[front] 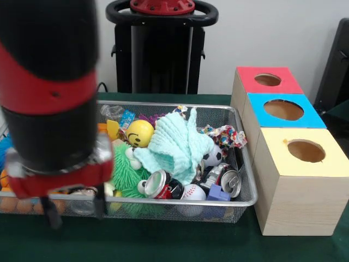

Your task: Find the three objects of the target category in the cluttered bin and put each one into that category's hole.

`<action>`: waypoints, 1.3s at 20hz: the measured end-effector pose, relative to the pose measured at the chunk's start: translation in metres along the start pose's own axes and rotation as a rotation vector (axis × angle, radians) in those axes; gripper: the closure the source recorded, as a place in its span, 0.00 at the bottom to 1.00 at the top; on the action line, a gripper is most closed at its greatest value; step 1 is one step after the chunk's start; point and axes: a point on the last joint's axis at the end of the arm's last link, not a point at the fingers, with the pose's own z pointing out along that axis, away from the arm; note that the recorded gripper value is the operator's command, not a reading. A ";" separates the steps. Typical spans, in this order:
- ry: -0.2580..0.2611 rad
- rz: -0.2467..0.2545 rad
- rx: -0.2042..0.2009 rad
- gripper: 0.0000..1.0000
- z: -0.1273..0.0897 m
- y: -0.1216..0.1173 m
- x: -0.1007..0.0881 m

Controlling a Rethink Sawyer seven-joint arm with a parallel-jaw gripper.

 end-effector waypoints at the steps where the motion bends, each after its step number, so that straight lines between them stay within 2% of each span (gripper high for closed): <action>1: -0.004 0.010 -0.001 0.00 -0.009 -0.008 0.003; 3: -0.004 0.019 0.000 0.00 -0.018 -0.014 0.006; 6: -0.002 0.032 0.005 0.00 -0.045 -0.026 0.012; 9: -0.011 0.024 0.002 0.00 -0.057 -0.026 0.014; 11: -0.020 -0.002 -0.010 0.00 -0.068 -0.021 0.017; 15: -0.054 -0.095 -0.019 0.00 -0.081 -0.004 0.027; 20: -0.115 -0.159 0.019 0.00 -0.079 0.012 0.040; 23: -0.164 -0.169 0.045 0.00 -0.070 0.023 0.048; 26: -0.189 -0.160 0.052 0.00 -0.060 0.029 0.056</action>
